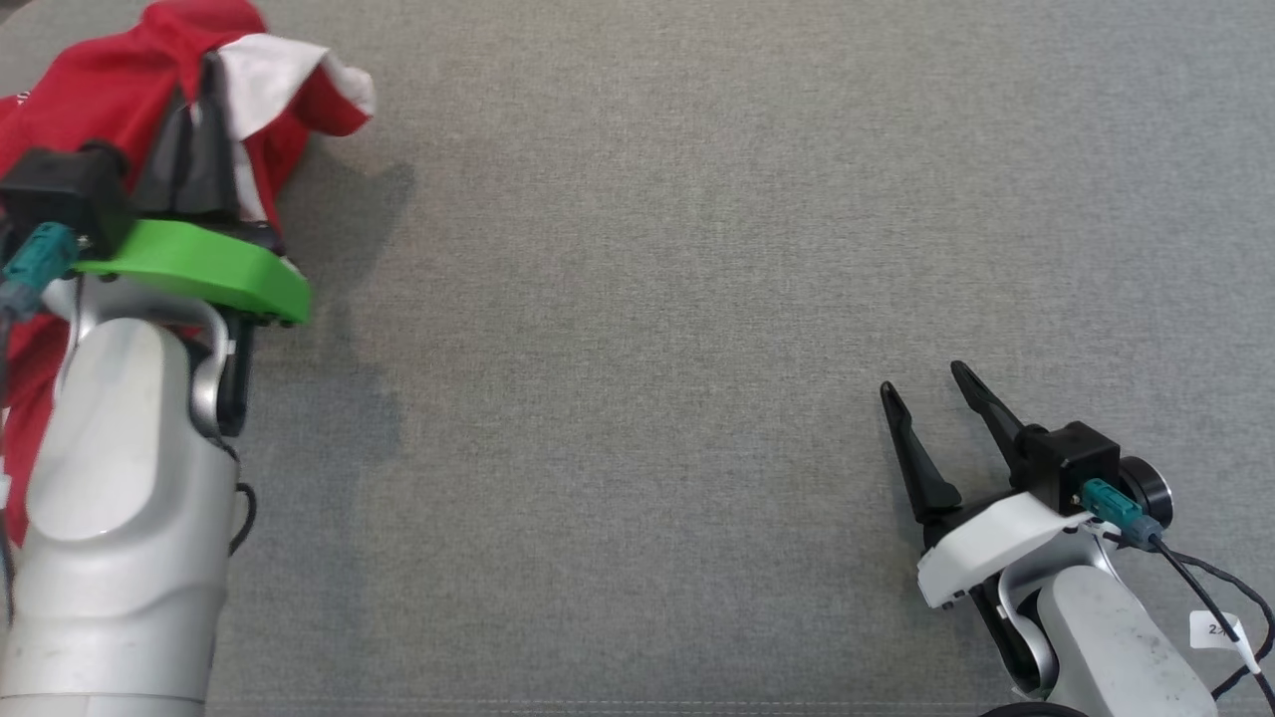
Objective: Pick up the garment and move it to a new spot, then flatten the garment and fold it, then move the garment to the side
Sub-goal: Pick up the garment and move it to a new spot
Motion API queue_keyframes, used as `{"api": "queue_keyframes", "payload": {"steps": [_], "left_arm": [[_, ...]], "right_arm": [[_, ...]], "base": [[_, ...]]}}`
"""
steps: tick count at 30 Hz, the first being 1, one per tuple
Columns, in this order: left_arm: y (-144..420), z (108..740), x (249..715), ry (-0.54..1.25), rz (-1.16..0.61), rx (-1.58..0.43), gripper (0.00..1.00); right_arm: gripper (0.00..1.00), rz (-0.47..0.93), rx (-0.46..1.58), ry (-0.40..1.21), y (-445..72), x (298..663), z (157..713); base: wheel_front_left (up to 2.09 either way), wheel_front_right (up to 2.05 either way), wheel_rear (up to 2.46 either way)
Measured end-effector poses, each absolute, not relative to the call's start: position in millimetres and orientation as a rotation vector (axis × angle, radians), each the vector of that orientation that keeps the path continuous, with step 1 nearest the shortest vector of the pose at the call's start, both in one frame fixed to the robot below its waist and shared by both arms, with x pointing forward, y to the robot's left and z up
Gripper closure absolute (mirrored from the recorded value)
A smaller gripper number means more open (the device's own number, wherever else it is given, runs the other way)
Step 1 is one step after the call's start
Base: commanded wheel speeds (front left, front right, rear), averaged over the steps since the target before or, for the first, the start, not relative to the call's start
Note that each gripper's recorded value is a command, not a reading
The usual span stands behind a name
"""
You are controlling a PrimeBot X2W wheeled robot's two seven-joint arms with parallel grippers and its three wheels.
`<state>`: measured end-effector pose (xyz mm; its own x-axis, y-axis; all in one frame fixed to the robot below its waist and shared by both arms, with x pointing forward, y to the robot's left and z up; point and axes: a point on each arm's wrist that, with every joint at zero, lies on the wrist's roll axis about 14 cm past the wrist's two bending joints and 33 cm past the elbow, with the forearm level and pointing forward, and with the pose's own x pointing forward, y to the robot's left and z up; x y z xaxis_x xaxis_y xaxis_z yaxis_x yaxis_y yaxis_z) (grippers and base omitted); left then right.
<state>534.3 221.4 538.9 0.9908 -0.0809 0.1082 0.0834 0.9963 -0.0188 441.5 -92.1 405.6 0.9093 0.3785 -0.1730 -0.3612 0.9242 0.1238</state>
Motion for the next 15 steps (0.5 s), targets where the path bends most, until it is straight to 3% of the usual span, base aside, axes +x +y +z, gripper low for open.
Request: {"api": "queue_keyframes", "payload": {"steps": [6,15], "left_arm": [[105,561,529,-0.174,-0.376,-0.091,1.0],[-55,566,485,-0.157,-0.814,-0.186,1.0]], "right_arm": [[0.0,0.313,0.105,0.18,-110,430,416],[0.0,0.154,0.132,0.165,-157,410,425]], "base": [[0.0,0.0,0.0],[0.0,0.0,0.0]]}}
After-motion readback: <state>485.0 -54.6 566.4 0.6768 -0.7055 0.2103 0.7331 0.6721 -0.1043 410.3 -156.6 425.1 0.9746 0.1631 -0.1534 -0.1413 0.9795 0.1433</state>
